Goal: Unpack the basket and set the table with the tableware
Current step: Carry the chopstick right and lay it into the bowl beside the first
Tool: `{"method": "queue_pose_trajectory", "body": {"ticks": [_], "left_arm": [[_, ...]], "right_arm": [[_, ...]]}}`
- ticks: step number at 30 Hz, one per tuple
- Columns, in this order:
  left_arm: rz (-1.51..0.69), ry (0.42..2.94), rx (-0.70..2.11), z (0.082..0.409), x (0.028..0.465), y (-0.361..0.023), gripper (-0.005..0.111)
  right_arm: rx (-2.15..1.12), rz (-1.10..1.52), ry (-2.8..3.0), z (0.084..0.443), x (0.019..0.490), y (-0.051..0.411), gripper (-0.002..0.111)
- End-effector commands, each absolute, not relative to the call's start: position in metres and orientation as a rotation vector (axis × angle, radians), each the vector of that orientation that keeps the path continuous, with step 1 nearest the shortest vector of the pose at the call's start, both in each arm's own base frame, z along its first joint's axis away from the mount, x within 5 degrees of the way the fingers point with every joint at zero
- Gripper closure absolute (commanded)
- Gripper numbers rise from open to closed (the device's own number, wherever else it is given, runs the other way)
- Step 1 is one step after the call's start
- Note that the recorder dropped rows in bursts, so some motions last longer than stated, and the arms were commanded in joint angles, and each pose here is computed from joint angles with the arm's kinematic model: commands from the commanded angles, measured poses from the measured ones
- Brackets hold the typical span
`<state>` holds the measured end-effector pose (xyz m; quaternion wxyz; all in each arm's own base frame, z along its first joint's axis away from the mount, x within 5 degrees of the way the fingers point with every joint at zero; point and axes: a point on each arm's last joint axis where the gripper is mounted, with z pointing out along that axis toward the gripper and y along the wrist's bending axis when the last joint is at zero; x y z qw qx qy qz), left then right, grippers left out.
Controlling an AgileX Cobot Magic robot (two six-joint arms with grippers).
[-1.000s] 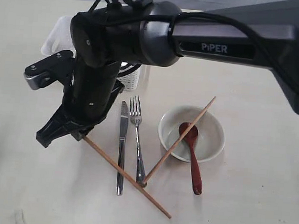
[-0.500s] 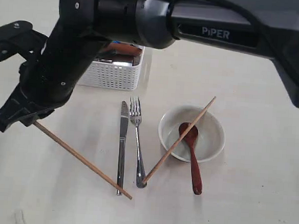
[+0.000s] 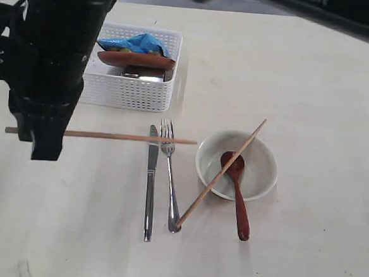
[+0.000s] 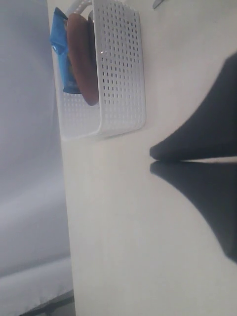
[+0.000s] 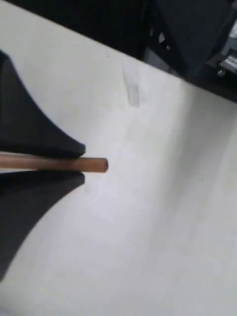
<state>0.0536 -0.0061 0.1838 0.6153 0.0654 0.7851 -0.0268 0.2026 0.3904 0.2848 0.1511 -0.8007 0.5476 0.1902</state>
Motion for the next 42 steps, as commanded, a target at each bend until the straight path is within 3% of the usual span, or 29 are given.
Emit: {"method": "queue_pose_trajectory", "body": {"ticks": [1,5,24,33,42], "left_arm": [[-0.071,1.797,0.153,0.184,0.054,-0.007,0.107],[-0.071,1.797,0.153,0.184,0.054,-0.007,0.107],[-0.071,1.797,0.153,0.184,0.054,-0.007,0.107],[-0.071,1.797,0.153,0.184,0.054,-0.007,0.107],[-0.071,1.797,0.153,0.184,0.054,-0.007,0.107]], "right_arm": [[-2.385,0.325,1.432,0.301,0.208,0.376,0.109],[-2.432,0.117,1.415,0.296,0.218,0.369,0.109],[-2.867,-0.178,1.085,0.228,0.198,0.304,0.109],[-2.902,-0.041,1.031,0.181,0.184,0.292,0.109],[-2.884,-0.027,1.105,0.170,0.195,0.283,0.109]]}}
